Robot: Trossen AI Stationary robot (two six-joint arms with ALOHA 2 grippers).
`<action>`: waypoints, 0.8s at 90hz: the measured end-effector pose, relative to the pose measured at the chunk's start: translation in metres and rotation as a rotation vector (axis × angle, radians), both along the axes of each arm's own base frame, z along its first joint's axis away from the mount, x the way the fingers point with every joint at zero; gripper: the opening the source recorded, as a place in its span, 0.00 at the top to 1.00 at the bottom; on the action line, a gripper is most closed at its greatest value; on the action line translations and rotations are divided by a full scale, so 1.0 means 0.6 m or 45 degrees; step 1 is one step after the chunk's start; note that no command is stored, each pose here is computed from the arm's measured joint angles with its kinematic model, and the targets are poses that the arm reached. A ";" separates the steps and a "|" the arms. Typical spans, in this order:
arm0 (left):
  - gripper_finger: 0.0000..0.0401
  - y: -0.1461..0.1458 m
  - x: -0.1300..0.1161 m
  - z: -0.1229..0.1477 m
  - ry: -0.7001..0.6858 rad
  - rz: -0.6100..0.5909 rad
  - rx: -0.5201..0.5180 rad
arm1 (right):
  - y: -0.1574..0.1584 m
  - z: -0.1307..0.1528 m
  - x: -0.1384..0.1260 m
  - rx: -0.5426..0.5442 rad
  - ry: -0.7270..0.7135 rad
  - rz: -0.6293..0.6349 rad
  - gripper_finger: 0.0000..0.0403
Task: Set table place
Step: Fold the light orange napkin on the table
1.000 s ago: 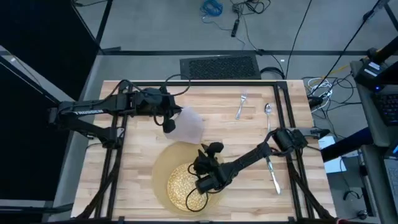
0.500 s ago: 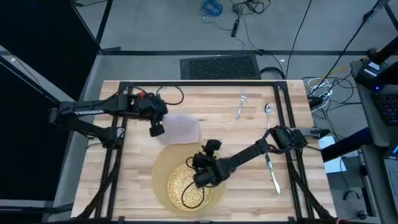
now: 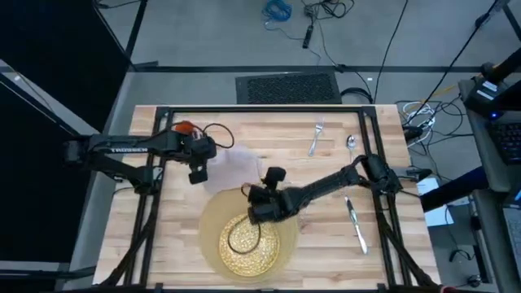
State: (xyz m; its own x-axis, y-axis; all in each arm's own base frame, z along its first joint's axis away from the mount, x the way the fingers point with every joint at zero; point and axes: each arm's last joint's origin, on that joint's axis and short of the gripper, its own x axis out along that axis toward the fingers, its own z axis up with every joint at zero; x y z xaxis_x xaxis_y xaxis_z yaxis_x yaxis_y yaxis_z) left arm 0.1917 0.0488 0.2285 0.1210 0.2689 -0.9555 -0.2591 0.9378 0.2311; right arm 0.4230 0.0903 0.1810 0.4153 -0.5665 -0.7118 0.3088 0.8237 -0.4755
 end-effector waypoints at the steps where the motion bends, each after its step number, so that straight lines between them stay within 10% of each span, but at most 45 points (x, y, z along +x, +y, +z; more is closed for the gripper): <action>1: 1.00 0.001 -0.001 -0.002 0.007 0.002 0.000 | -0.003 0.000 0.001 0.019 0.006 0.009 0.60; 72: 1.00 0.009 0.005 -0.028 0.116 -0.058 -0.007 | -0.203 -0.021 0.061 0.665 -0.110 0.224 0.60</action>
